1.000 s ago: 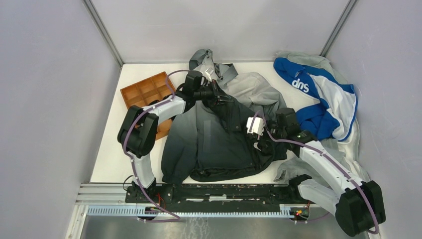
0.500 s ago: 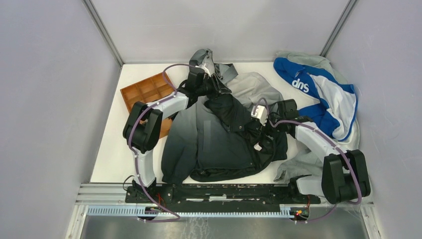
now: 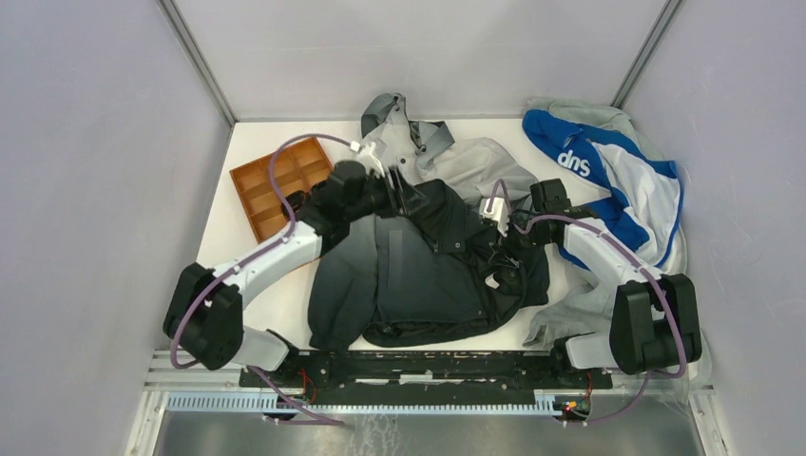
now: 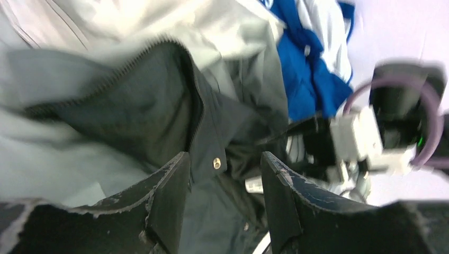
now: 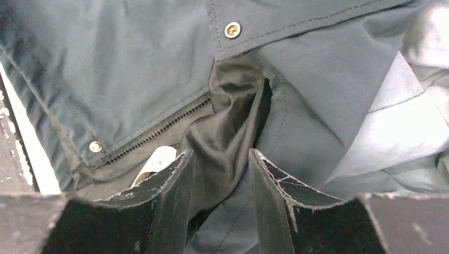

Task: Zip up the jacket
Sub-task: Adjust the jacket at the center of the board.

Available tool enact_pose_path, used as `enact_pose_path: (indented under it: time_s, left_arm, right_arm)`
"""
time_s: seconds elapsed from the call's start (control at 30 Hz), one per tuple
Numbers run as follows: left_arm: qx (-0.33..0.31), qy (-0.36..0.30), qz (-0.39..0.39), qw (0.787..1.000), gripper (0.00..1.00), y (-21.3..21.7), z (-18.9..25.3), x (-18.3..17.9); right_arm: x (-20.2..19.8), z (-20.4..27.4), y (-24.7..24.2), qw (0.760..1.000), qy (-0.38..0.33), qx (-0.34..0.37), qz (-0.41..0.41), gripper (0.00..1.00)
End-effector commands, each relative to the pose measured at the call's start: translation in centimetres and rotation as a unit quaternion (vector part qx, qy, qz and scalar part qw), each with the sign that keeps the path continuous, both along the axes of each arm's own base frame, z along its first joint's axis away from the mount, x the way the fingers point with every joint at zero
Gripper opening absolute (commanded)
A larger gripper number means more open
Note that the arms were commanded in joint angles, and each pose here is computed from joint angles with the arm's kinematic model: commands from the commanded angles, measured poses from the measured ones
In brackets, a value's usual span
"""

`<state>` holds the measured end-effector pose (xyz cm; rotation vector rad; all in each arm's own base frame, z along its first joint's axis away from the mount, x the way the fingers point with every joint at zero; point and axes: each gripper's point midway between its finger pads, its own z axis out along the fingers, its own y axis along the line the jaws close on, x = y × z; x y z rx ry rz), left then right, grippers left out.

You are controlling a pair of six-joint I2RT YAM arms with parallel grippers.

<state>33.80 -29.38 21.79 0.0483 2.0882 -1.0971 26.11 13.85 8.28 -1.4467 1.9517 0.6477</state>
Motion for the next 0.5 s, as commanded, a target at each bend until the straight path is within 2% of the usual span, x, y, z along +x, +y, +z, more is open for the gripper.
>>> enact_pose_path:
  time_s: [0.0,0.17,0.47]
  left_arm:
    - [0.025,-0.086,-0.035,0.995,0.60,-2.3,-1.9,-3.7]
    - [0.043,-0.089,-0.035,0.994,0.59,-3.5,-4.2,-3.1]
    - [0.091,-0.050,-0.063,0.993,0.53,-5.8,-9.0,-1.0]
  right_arm:
    - [-0.1,2.7,0.8,0.999,-0.020,0.034,0.020,0.49]
    - [-0.8,4.7,1.4,0.997,-0.030,0.066,0.038,0.49]
    - [-1.8,5.4,1.6,0.994,-0.041,0.096,0.014,0.49]
